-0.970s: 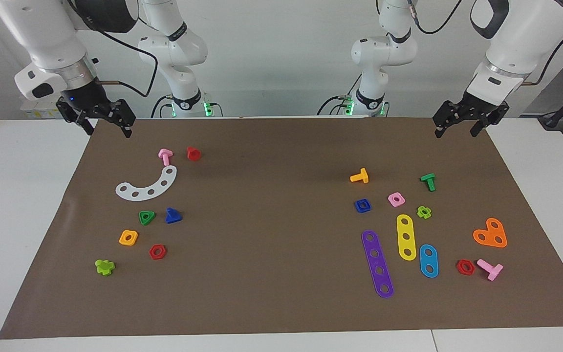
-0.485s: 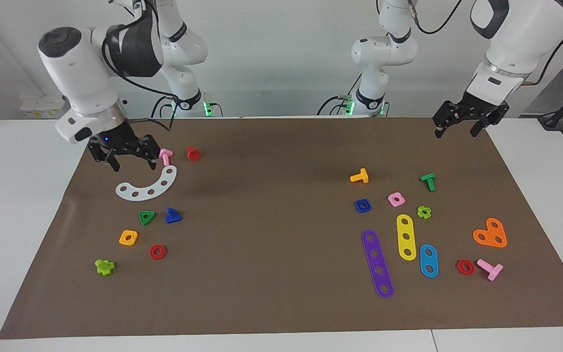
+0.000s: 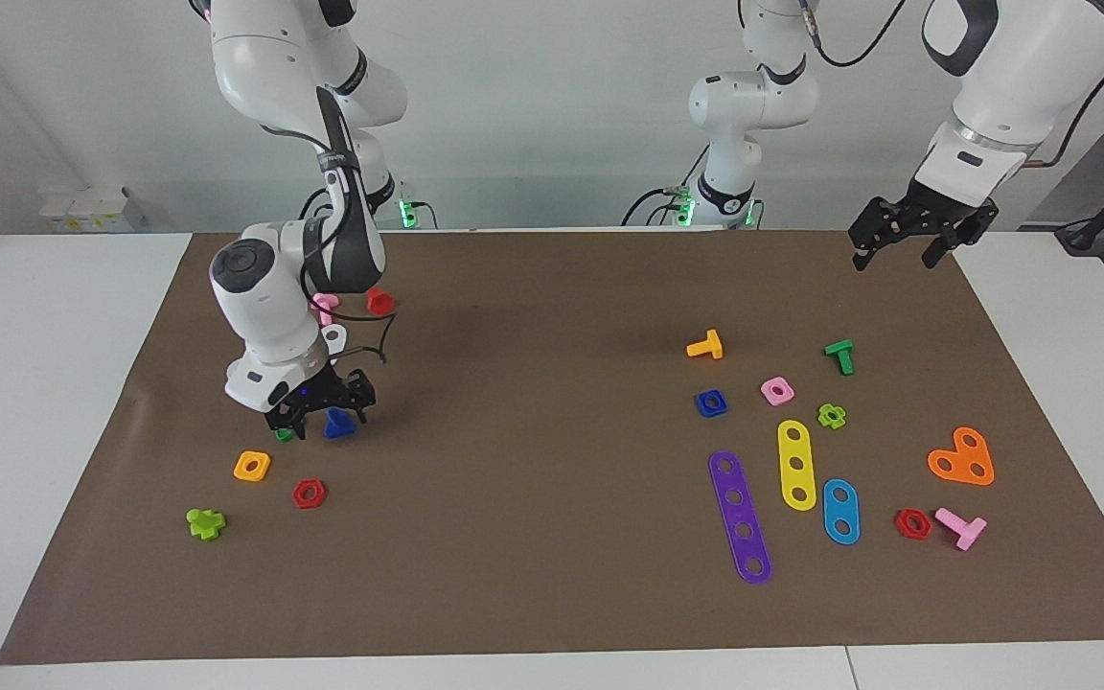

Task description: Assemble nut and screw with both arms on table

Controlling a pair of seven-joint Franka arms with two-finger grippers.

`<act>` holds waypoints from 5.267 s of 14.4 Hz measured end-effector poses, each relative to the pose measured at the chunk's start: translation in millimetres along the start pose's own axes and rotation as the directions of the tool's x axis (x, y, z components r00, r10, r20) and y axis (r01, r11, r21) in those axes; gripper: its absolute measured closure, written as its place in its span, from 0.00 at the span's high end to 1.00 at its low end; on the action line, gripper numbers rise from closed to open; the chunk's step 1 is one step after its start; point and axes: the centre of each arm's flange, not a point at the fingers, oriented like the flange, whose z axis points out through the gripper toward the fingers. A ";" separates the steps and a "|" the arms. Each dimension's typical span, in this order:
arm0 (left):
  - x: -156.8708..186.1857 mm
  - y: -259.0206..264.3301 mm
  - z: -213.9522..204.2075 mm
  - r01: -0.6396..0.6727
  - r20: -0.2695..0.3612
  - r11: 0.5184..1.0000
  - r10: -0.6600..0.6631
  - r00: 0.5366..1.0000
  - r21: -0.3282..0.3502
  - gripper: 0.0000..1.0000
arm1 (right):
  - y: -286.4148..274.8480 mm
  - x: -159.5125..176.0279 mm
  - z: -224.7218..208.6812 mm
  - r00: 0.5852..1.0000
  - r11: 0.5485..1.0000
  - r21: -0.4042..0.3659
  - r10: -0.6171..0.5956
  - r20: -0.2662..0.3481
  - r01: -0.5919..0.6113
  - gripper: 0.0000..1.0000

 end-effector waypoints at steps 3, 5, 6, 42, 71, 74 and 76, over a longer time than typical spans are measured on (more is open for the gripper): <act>-0.3 0.8 0.3 -0.001 0.003 1.000 0.001 1.000 0.000 1.00 | -0.5 -8.3 8.3 1.000 1.000 0.003 -0.023 0.014 0.023 0.96; -0.5 5.1 0.7 -0.009 0.004 1.000 0.009 1.000 0.000 1.00 | 1.0 -11.6 9.2 0.999 0.999 0.004 -0.049 0.017 0.048 0.76; -0.5 5.9 0.8 -0.010 0.005 1.000 0.010 1.000 0.000 1.00 | 2.5 -13.2 9.6 0.998 0.998 0.004 -0.057 0.017 0.057 0.62; 37.5 129.5 271.3 0.127 -0.046 0.989 -0.131 0.990 -0.077 0.86 | -389.1 91.2 -0.1 0.900 0.906 0.131 0.417 -0.130 -0.402 0.20; 48.1 163.5 287.3 0.106 -0.026 0.992 -0.108 0.994 -0.074 0.47 | 49.8 -38.2 -307.9 0.901 0.904 -0.037 0.428 0.066 -0.426 1.00; 58.1 208.7 272.0 0.090 -0.010 0.993 -0.091 0.996 -0.076 0.47 | 44.1 -40.8 -313.1 0.905 0.907 -0.036 0.421 0.064 -0.420 1.00; 61.0 244.4 265.0 0.092 0.009 0.993 -0.091 0.996 -0.073 0.47 | 42.7 -40.7 -309.5 0.905 0.908 -0.036 0.419 0.071 -0.417 1.00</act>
